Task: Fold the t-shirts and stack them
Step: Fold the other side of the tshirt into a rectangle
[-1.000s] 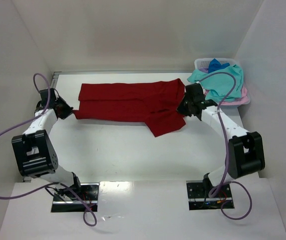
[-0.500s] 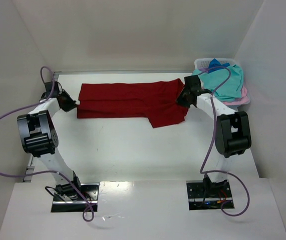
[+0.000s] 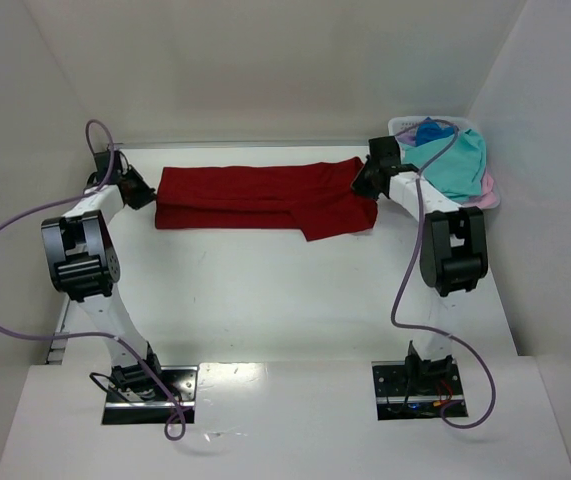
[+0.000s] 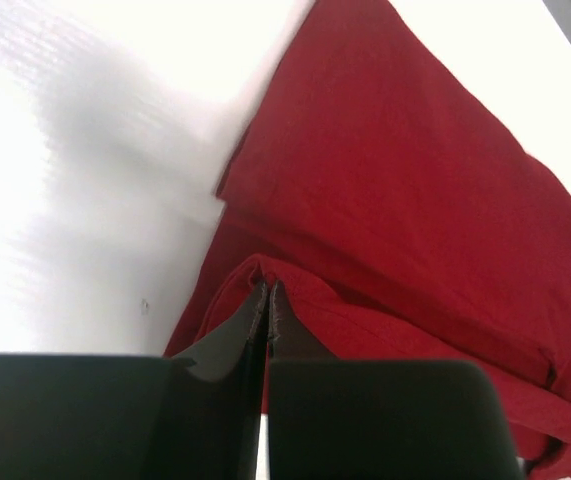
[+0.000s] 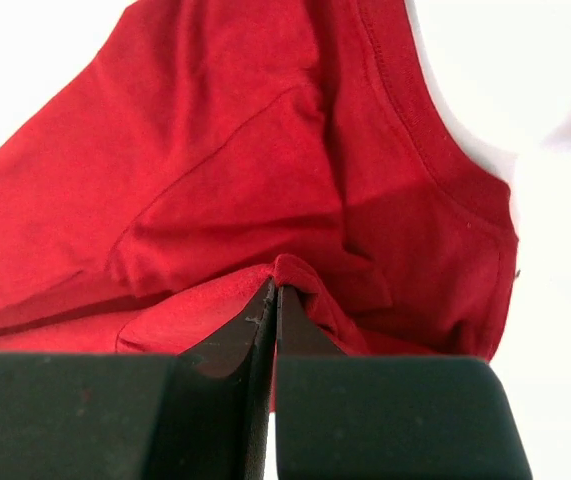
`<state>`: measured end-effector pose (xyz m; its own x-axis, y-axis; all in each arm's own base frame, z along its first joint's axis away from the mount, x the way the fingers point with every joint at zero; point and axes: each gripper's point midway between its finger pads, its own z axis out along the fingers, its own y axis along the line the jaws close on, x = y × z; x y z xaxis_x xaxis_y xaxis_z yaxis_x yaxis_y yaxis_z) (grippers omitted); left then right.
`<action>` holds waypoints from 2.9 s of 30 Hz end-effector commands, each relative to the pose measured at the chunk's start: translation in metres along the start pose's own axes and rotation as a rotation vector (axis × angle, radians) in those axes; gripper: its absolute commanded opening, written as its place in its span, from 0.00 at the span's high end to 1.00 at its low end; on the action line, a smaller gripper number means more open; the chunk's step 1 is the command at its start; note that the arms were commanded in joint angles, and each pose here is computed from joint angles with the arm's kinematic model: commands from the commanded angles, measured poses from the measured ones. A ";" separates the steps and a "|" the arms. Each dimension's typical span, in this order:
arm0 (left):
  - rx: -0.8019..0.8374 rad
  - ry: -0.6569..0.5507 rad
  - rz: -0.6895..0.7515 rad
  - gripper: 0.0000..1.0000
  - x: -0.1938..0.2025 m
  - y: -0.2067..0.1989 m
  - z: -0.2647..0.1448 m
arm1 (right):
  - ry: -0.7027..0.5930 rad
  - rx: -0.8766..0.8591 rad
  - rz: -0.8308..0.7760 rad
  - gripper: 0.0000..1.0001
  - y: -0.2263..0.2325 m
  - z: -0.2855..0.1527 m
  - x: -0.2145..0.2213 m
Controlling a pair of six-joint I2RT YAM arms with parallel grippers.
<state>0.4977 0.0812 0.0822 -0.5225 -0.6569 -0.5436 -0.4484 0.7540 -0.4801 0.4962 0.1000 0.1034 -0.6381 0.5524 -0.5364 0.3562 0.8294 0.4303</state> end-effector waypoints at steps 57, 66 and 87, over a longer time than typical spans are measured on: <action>0.284 -0.130 0.355 0.01 -0.038 -0.122 -0.018 | -0.196 -0.129 -0.150 0.23 0.040 -0.013 -0.089; 0.289 0.013 0.428 0.01 0.049 -0.130 -0.018 | -0.092 -0.162 -0.082 0.20 0.010 -0.032 -0.024; 0.283 0.132 0.643 0.01 0.166 -0.206 0.006 | 0.077 -0.188 -0.128 0.20 0.029 -0.001 0.061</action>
<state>0.4948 -0.1779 0.0844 -0.7333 -0.0684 -0.6764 0.1598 0.9497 -0.2693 0.4558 0.1390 0.0695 -0.7380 0.4357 -0.5153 0.1895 0.8667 0.4614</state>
